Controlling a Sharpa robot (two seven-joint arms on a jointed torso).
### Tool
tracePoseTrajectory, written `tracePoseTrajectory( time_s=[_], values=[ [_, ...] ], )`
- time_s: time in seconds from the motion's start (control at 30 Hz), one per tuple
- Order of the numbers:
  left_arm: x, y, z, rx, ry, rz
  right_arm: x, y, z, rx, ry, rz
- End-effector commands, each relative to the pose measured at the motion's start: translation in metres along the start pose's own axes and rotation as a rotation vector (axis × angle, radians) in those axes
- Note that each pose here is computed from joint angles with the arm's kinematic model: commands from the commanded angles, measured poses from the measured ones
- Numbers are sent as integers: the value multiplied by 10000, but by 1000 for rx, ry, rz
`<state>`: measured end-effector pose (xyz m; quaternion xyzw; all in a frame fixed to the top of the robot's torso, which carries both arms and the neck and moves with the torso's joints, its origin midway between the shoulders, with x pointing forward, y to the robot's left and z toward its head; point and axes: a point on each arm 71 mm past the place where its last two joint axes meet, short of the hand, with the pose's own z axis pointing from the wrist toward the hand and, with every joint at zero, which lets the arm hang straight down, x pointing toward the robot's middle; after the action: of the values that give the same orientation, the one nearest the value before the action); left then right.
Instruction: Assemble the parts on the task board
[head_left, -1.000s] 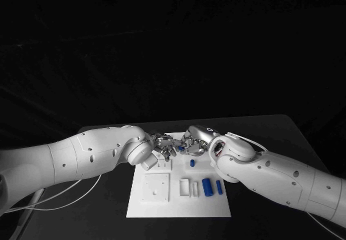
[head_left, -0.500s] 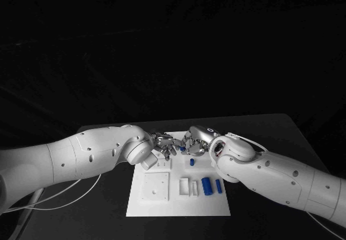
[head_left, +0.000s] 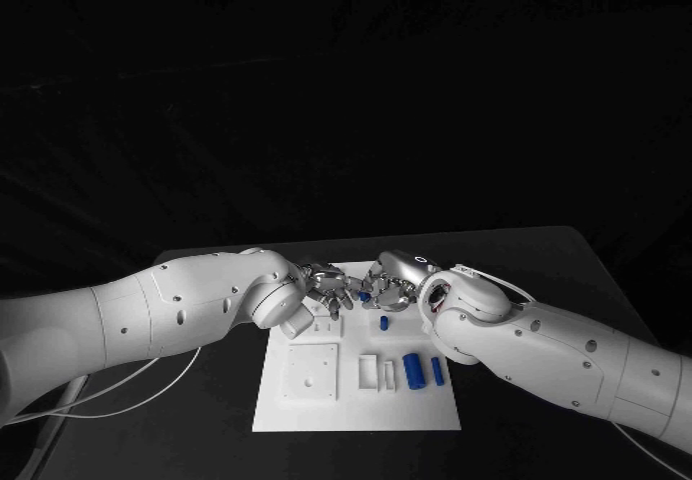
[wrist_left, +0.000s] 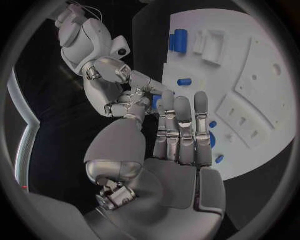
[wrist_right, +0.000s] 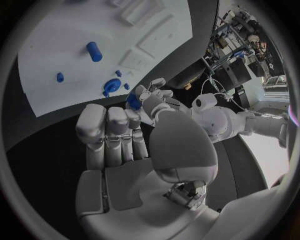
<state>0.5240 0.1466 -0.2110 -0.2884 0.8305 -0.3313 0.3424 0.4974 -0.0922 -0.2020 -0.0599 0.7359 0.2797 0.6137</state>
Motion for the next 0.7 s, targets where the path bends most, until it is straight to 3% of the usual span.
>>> tracePoseTrajectory(
  time_s=[0.03,0.7],
  values=[
    [20,-31,1,29,10,55,20,23,-4,-7,19,13],
    [45,4,32,18,25,63,23,43,-9,-11,19,17]
  ],
)
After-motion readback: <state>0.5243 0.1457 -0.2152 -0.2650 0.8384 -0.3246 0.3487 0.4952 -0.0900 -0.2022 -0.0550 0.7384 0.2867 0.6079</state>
